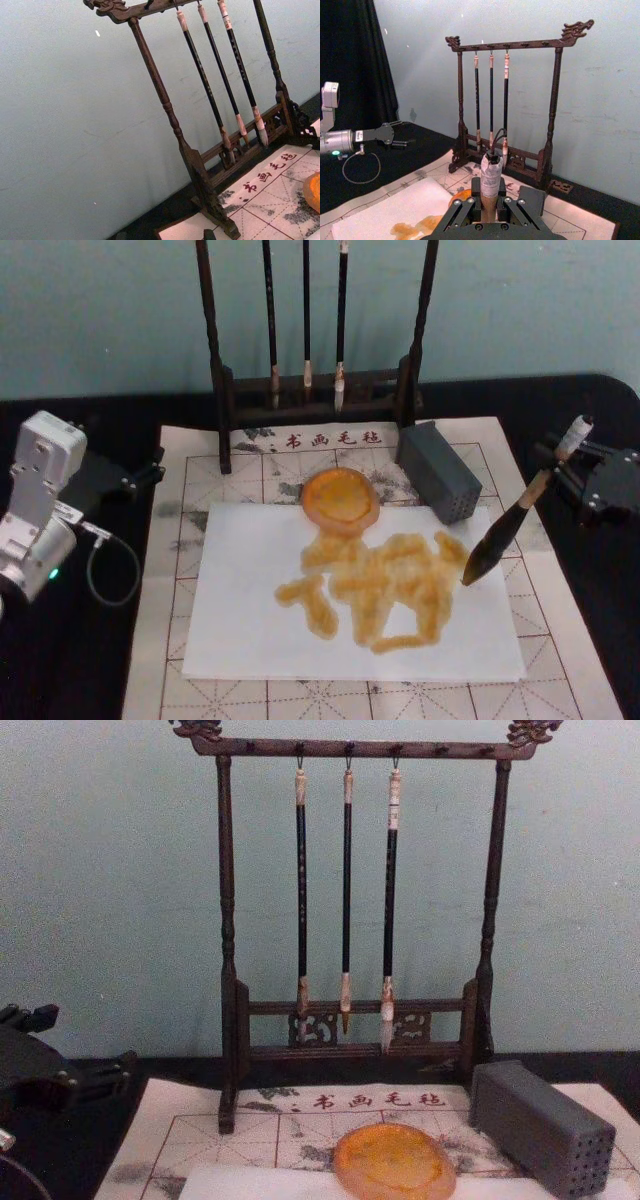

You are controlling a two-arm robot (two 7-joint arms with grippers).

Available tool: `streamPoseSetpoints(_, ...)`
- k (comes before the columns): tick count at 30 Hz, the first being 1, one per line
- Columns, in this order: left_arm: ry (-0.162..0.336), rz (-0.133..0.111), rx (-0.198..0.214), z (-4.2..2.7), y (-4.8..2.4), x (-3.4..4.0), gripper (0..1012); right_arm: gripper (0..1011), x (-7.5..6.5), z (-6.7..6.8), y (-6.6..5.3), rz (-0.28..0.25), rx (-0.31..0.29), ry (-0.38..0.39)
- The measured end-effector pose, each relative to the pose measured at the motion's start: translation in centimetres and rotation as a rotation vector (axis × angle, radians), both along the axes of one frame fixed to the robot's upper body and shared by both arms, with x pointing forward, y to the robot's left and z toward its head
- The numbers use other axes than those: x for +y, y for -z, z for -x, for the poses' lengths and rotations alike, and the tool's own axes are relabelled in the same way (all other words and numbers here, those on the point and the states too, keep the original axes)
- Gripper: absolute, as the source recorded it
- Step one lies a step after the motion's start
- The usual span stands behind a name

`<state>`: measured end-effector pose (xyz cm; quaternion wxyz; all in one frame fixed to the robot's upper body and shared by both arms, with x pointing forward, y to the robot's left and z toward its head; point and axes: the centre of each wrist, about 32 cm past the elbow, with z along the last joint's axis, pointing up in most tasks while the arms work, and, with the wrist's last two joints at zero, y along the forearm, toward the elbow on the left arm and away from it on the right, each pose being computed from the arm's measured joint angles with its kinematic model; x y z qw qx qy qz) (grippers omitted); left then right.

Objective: Pick up the brush from the inkstone, write on the paper, then place the brush back to its original position.

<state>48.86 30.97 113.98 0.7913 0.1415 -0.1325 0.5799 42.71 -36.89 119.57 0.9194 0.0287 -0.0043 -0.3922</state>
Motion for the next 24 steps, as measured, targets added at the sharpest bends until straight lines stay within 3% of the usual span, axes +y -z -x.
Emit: streamPoseSetpoints(24,0.000,0.000,0.000,0.00,0.00,0.00,1001,187,-0.42,0.67,-0.45,0.015,0.029,-0.109)
